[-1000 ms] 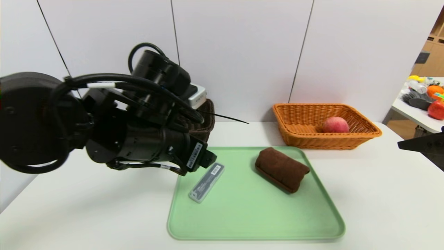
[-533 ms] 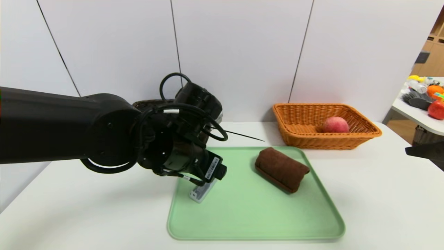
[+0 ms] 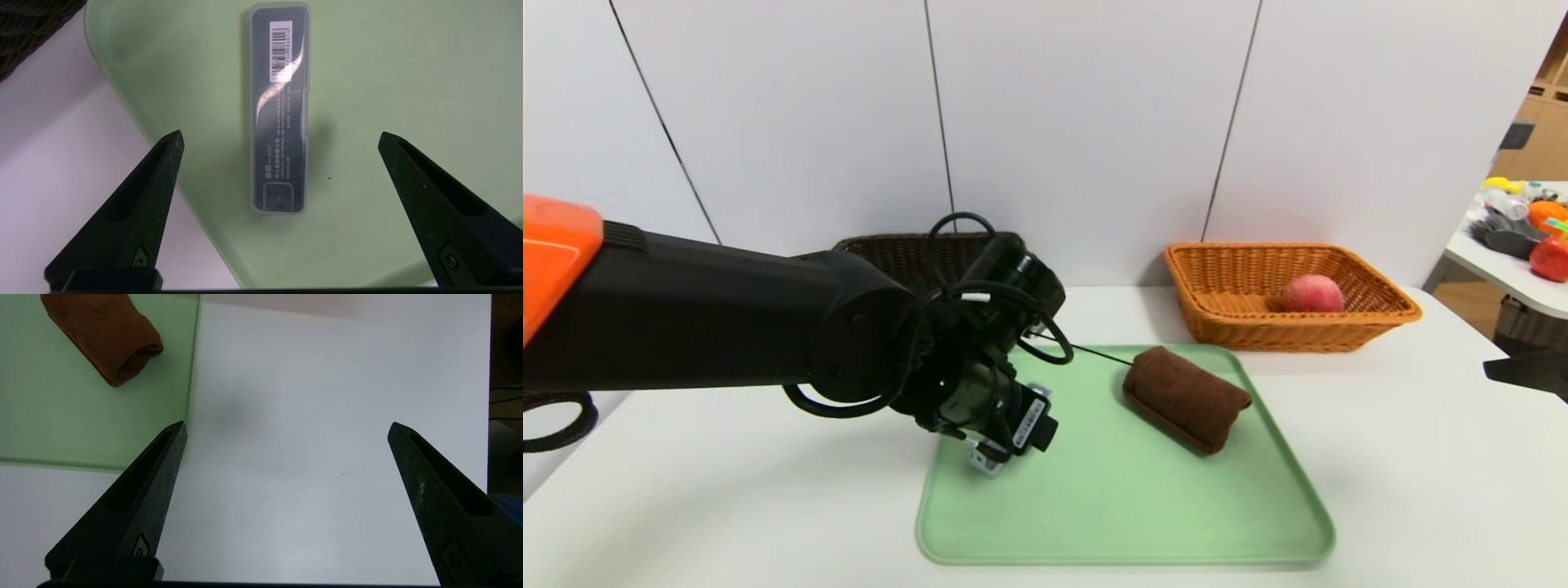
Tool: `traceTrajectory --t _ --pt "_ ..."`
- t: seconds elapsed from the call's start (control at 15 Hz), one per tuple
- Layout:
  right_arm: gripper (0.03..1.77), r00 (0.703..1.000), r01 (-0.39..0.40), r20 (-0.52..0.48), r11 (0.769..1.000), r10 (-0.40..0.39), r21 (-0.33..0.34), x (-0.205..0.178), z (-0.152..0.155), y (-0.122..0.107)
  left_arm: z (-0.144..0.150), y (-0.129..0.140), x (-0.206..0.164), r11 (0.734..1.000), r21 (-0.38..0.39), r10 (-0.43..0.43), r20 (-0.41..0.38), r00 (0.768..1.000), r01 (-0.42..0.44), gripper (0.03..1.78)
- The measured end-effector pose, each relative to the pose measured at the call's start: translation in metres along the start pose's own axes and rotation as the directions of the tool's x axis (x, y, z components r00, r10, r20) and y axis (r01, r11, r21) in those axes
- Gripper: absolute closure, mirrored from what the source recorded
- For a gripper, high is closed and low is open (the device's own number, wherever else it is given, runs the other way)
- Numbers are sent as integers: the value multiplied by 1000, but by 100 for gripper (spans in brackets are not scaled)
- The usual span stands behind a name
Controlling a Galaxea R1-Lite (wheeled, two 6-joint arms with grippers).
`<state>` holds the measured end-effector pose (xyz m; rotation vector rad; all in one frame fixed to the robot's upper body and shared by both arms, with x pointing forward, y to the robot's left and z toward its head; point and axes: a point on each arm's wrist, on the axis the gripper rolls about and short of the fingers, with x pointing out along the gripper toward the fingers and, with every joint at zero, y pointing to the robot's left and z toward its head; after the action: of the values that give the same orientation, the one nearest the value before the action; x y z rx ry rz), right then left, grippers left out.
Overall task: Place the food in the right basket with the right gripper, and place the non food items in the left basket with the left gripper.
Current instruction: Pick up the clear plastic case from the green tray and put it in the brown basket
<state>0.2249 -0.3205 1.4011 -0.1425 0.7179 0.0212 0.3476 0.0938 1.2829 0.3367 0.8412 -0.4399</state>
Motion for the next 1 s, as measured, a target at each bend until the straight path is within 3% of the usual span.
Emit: traceTrajectory --t 1.0 --pt "10 1000 -1 -19 1000 1 -5 2 -7 1 3 3 24 1000 -3 17 -82 997 -17 12"
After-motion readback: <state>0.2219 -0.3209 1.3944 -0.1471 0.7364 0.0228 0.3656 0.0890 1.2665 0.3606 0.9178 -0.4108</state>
